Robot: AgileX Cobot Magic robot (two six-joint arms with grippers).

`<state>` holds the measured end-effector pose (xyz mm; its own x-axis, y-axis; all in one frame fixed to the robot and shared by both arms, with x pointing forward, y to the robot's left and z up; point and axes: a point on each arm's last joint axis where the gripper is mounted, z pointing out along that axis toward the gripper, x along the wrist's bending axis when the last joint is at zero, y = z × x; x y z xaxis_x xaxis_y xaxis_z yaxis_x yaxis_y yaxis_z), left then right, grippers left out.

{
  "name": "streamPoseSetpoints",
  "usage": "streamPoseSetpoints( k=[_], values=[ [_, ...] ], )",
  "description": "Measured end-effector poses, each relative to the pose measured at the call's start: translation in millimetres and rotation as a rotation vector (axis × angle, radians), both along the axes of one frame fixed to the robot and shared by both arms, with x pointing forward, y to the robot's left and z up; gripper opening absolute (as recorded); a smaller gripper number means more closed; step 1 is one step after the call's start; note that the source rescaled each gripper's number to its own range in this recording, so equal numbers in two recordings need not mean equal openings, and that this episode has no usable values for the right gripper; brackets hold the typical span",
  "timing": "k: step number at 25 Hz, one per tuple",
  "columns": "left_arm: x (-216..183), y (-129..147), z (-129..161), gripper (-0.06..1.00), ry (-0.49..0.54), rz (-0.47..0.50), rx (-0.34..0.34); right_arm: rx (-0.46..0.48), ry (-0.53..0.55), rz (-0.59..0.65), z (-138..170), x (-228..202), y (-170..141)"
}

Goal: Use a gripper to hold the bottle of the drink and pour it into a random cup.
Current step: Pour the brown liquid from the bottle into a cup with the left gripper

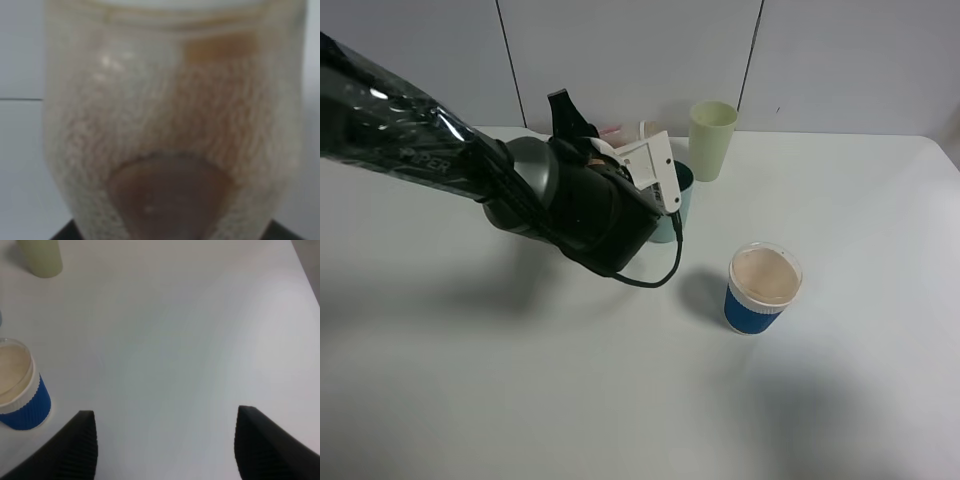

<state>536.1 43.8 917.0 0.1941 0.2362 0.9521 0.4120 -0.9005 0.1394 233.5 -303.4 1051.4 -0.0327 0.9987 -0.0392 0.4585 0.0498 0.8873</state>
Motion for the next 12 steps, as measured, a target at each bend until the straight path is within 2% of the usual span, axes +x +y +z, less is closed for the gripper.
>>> streamPoseSetpoints(
  k=[4, 12],
  values=[
    [0.1, -0.1, -6.0, 0.00, 0.016, -0.004, 0.031, 0.000, 0.000, 0.000, 0.0, 0.0, 0.0],
    [3.6, -4.7, -0.3, 0.00, -0.005, -0.017, 0.025, 0.000, 0.000, 0.000, 0.0, 0.0, 0.0]
  ],
)
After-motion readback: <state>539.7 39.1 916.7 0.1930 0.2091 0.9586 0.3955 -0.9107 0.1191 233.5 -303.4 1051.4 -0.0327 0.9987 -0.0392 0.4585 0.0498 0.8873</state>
